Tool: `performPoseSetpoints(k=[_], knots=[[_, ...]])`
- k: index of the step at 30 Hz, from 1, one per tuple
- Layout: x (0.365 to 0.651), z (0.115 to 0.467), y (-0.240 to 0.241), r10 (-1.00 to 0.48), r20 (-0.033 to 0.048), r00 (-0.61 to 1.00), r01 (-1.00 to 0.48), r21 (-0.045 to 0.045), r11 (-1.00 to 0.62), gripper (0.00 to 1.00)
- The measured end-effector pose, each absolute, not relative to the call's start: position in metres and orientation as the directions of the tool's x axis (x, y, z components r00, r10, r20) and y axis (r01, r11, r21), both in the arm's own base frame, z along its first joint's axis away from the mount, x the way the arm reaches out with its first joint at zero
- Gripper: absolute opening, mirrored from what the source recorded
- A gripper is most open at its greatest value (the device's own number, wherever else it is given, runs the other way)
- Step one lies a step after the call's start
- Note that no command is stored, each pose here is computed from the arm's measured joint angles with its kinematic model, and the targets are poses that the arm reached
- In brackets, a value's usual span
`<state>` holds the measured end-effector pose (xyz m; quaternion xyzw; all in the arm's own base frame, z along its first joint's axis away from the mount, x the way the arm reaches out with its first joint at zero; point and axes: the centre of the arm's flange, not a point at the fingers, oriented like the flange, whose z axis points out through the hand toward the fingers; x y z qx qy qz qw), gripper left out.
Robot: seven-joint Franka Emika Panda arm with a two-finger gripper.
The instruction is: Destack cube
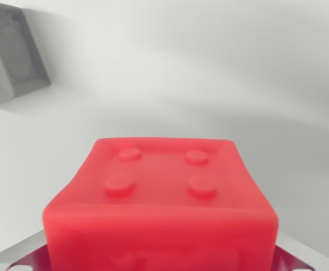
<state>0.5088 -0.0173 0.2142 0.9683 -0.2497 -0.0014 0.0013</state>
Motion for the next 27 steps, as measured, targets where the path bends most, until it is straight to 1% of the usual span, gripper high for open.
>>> performPoseSetpoints(k=[13,21,27], knots=[[0.506,0.204,-0.041,-0.528,-0.0032,0.849,-0.528,0.0041,-0.849,0.00],[0.504,0.199,-0.054,-0.553,-0.0018,0.833,-0.553,0.0036,-0.833,0.00],[0.502,0.194,-0.064,-0.571,-0.0028,0.821,-0.571,0.0040,-0.821,0.00]])
